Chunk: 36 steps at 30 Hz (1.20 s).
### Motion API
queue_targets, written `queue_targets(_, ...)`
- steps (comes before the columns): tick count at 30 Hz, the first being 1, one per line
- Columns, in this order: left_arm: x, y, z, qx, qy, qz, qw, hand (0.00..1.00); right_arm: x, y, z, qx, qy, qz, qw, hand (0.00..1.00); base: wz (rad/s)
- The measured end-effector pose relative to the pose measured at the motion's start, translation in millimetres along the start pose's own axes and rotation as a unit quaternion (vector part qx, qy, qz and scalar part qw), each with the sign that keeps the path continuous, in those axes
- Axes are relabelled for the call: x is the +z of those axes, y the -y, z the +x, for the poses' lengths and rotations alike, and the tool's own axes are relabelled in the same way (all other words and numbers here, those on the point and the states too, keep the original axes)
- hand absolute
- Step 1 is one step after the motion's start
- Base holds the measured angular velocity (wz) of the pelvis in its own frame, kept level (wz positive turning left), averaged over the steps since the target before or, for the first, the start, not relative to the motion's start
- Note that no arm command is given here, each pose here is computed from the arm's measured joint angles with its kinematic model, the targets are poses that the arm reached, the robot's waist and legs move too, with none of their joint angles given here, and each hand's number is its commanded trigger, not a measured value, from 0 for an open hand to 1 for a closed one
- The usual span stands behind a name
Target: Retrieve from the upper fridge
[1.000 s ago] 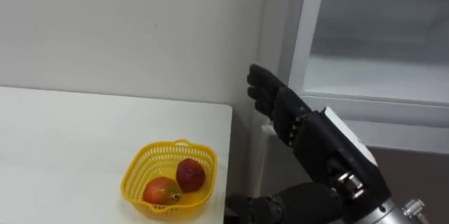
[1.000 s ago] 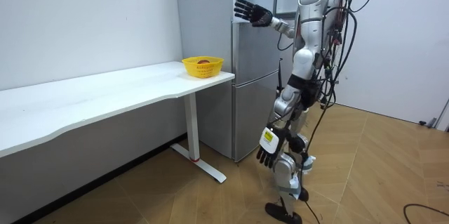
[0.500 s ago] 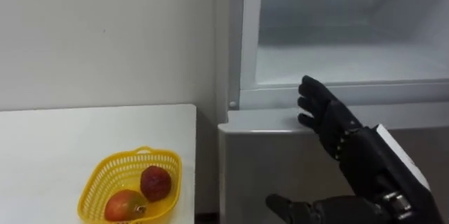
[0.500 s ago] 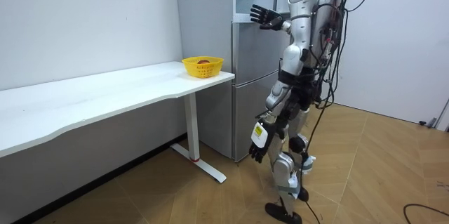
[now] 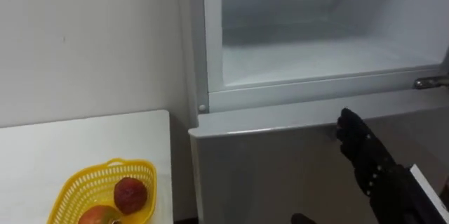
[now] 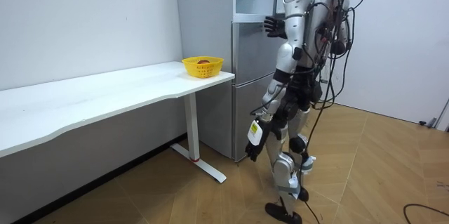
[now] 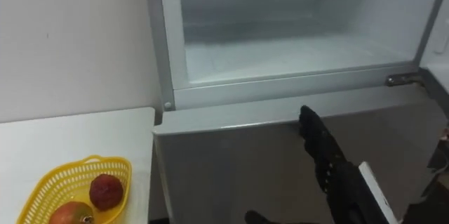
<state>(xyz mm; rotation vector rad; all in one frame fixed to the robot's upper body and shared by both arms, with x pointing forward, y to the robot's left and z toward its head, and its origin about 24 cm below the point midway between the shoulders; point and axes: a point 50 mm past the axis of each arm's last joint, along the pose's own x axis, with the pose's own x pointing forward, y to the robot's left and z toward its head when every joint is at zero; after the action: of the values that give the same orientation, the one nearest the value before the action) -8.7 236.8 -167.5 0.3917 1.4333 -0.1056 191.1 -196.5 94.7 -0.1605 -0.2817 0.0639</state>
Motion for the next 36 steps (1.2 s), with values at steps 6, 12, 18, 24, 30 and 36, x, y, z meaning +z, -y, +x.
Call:
queue_targets(6,1.3,0.3,0.2,-0.002,0.002,0.003,1.000,0.00,-3.4,3.6,-2.4,-0.031,-0.009,0.010,0.999,0.00,-0.17)
queue_targets(12,3.2,1.0,0.3,-0.003,0.006,0.008,1.000,0.00,-12.1,7.9,-6.2,-0.059,-0.028,0.062,0.996,0.00,0.00)
queue_targets(18,5.0,0.0,0.5,-0.001,0.010,-0.002,1.000,0.00,-44.6,24.9,-24.5,-0.154,-0.102,0.108,0.977,0.00,-0.01)
queue_targets(24,3.9,-0.5,-0.4,0.001,0.016,-0.013,1.000,0.00,-81.1,46.6,-53.6,-0.278,-0.188,0.145,0.931,0.00,-0.02)
queue_targets(30,-5.2,-1.1,-3.2,0.008,0.010,-0.033,0.999,0.00,-87.7,74.7,-73.8,-0.415,-0.201,0.141,0.876,0.00,0.07)
queue_targets(36,1.6,-9.9,-4.3,0.039,0.030,-0.049,0.998,0.00,-77.2,105.0,-80.4,-0.541,-0.168,0.133,0.813,0.00,0.05)
